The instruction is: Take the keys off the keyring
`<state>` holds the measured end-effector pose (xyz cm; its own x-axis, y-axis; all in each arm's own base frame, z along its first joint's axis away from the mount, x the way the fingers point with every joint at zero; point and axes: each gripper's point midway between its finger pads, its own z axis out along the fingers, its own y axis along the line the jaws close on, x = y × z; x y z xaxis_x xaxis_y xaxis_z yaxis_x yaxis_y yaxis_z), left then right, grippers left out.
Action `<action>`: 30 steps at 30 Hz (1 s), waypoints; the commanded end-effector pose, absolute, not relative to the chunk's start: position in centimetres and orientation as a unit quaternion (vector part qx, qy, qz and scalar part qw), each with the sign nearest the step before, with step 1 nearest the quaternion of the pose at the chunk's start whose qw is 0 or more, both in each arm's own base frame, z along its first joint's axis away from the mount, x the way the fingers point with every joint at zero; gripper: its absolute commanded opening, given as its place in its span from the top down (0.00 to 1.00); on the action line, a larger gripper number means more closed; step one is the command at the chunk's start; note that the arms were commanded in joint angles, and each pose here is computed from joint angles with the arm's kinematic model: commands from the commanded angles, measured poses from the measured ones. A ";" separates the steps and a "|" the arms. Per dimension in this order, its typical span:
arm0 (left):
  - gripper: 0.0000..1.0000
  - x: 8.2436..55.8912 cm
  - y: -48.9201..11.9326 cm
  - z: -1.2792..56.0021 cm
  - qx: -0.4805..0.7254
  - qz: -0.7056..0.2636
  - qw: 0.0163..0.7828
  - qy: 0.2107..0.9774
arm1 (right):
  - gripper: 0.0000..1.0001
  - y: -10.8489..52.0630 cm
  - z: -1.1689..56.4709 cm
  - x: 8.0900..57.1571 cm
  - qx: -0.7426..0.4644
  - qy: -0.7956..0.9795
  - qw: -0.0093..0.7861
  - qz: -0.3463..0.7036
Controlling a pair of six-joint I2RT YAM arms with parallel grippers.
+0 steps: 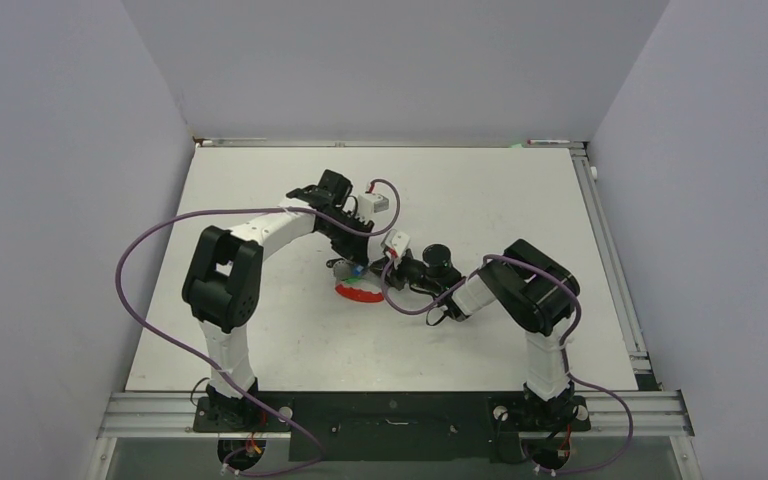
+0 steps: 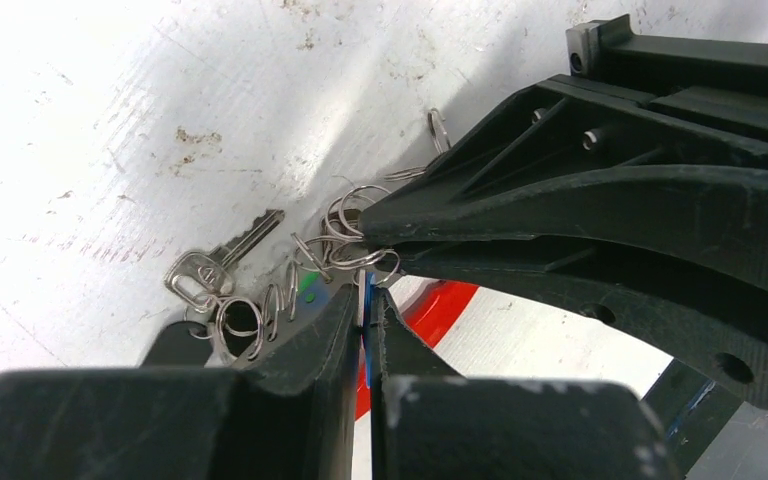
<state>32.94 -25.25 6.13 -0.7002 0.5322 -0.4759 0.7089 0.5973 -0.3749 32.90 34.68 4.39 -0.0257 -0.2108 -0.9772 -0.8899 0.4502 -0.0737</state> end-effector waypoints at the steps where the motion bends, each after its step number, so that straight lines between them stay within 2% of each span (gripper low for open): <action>1: 1.00 34.2 -24.8 9.4 0.349 -0.283 0.204 0.870 | 0.95 35.2 6.8 31.9 -0.460 0.608 0.563 0.317; 11: 1.00 34.7 -23.1 8.9 0.322 -0.267 0.201 0.886 | 0.95 34.5 7.4 31.2 -0.467 0.599 0.563 0.326; 17: 1.00 33.9 -22.9 8.4 0.310 -0.270 0.182 0.893 | 0.95 34.4 10.2 31.1 -0.468 0.554 0.599 0.340; 30: 1.00 32.0 -24.2 10.8 0.298 -0.339 0.185 0.873 | 0.95 34.2 13.9 28.9 -0.486 0.485 0.586 0.430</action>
